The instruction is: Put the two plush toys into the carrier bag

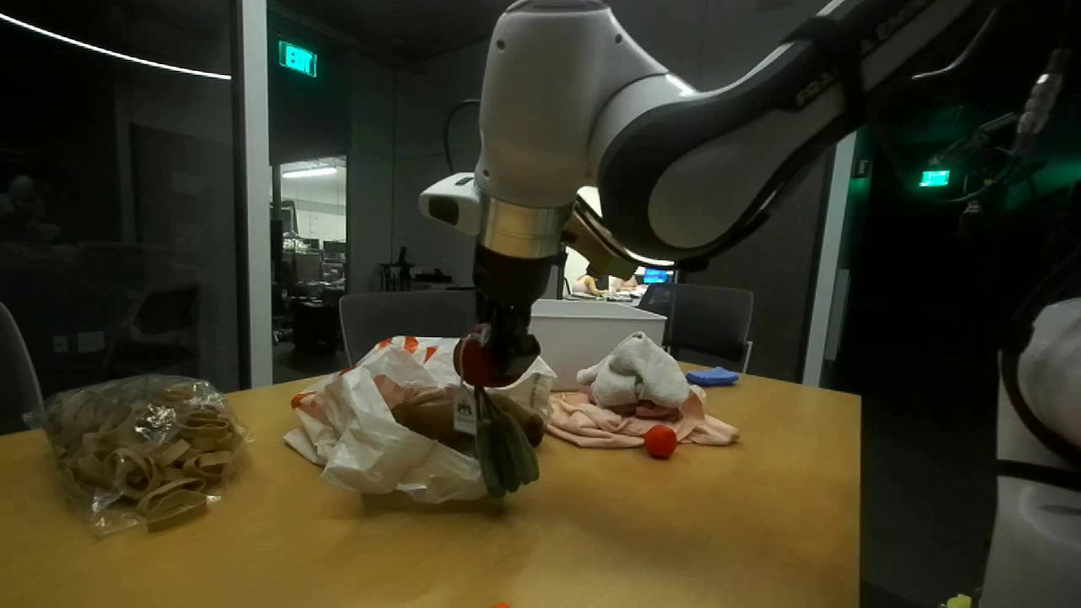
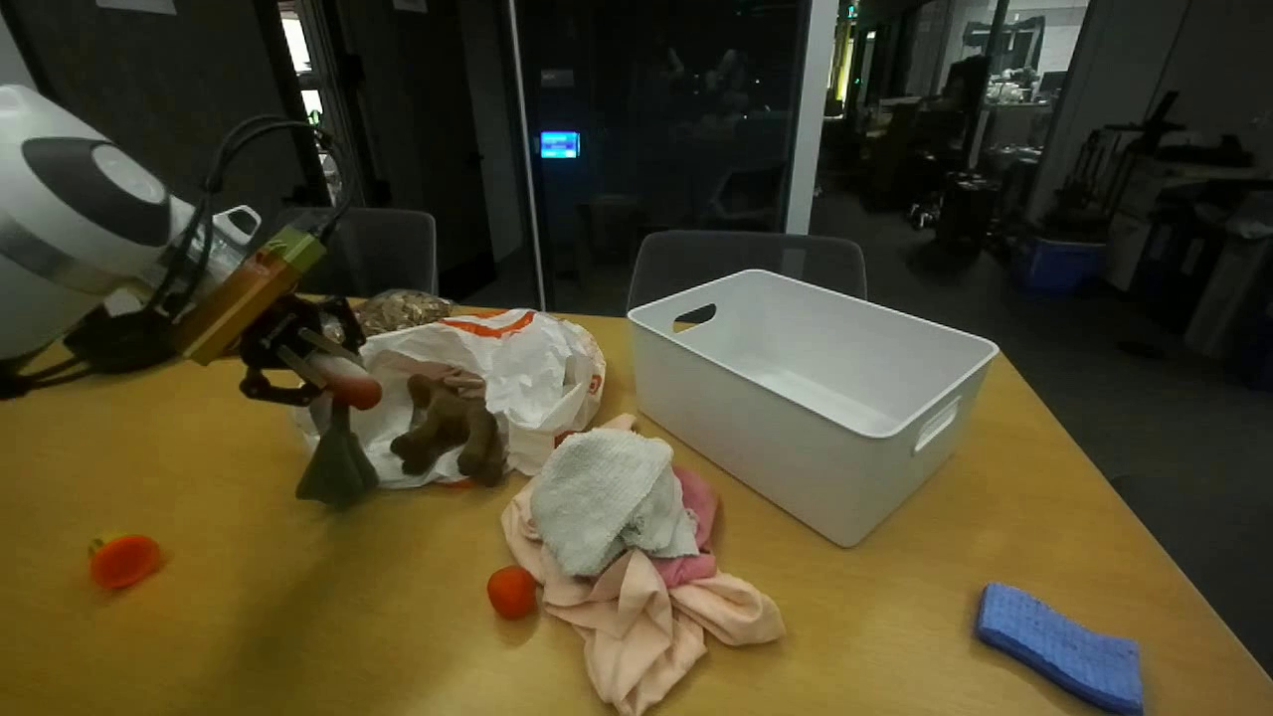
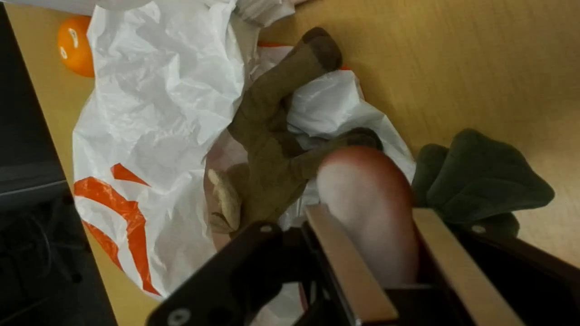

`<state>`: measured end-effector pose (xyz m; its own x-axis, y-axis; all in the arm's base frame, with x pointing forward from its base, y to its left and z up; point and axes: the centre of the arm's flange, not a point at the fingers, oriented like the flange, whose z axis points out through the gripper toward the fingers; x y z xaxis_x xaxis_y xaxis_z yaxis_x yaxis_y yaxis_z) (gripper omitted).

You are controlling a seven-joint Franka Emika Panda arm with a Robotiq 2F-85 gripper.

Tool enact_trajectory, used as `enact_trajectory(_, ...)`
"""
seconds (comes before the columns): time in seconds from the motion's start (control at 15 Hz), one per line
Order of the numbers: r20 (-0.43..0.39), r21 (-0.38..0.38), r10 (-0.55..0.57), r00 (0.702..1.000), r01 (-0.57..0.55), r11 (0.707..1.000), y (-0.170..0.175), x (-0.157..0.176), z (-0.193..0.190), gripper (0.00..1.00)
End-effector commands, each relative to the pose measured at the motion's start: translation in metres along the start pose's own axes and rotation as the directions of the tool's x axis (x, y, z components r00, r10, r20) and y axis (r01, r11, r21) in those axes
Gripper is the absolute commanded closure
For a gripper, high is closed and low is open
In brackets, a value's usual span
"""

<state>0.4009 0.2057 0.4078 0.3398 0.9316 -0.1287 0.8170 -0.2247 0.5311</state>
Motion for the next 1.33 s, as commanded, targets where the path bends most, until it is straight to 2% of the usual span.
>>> enact_trajectory(0.0, 0.069, -0.055, -0.065, 0.995, 0.069, 0.996, 0.025, 0.042, 0.025, 0.91)
enact_trajectory(0.27, 0.088, -0.088, -0.163, 0.983, 0.17, 0.981, 0.037, 0.068, 0.042, 0.91)
enact_trajectory(0.4, 0.092, -0.08, -0.201, 0.975, 0.208, 0.975, 0.041, 0.077, 0.06, 0.91)
enact_trajectory(0.8, 0.112, 0.019, -0.244, 0.963, 0.244, 0.97, 0.037, 0.079, 0.125, 0.91)
enact_trajectory(1.0, 0.134, -0.041, -0.31, 0.941, 0.318, 0.947, 0.042, 0.085, 0.131, 0.91)
enact_trajectory(1.27, 0.145, -0.128, -0.373, 0.916, 0.391, 0.911, 0.055, 0.098, 0.113, 0.91)
